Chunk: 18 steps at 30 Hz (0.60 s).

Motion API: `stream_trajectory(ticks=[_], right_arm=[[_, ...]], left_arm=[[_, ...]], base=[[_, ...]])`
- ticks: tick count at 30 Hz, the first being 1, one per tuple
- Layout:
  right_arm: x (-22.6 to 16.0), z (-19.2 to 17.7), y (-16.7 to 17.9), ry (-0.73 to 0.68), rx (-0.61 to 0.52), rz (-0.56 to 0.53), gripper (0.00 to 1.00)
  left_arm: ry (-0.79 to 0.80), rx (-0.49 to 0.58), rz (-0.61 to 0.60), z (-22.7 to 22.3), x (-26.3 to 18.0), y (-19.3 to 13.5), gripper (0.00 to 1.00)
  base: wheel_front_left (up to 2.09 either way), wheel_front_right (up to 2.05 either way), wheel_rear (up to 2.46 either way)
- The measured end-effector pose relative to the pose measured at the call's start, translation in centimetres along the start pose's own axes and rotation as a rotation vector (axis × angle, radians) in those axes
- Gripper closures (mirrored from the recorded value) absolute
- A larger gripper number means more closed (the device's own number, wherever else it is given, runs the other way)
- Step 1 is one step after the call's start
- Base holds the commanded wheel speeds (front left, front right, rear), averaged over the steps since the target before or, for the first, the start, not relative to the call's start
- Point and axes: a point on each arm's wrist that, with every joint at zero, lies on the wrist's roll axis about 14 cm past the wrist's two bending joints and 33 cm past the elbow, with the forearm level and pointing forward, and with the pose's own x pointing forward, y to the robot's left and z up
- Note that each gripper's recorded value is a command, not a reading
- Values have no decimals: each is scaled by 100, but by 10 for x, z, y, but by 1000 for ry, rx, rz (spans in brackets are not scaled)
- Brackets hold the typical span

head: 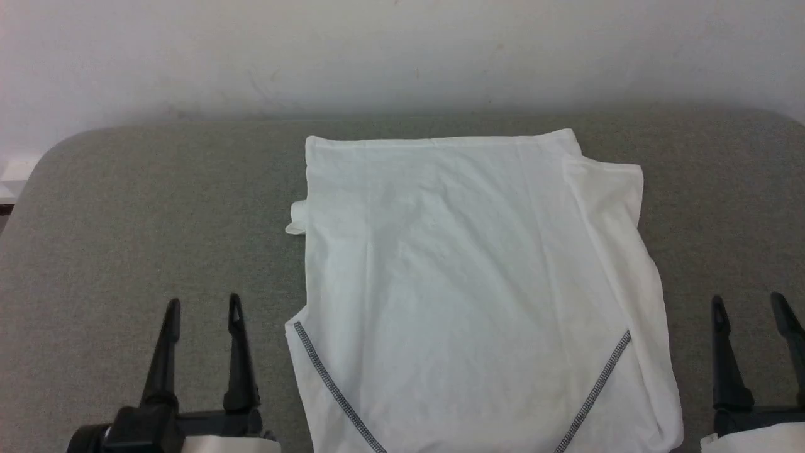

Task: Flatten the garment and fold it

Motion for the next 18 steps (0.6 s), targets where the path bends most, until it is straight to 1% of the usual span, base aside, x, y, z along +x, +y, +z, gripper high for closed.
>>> stream_trajectory(ticks=[5,10,13,15,18], right_arm=[[-3,-19,3,27,27,4,0],[0,-24,1,34,31,-2,0],[8,-21,0,21,29,-4,0],[14,-19,2,10,30,0,0],[26,-16,5,-7,29,10,0]], left_arm=[[69,-48,12,-22,-9,-6,0],[106,-58,-14,-36,-7,-1,0],[82,-55,-71,-34,10,0,0],[62,-36,-137,-29,29,-1,0],[101,-27,-218,-27,62,-3,0]], base=[[0,0,0],[0,0,0],[0,0,0],[0,0,0],[0,0,0]])
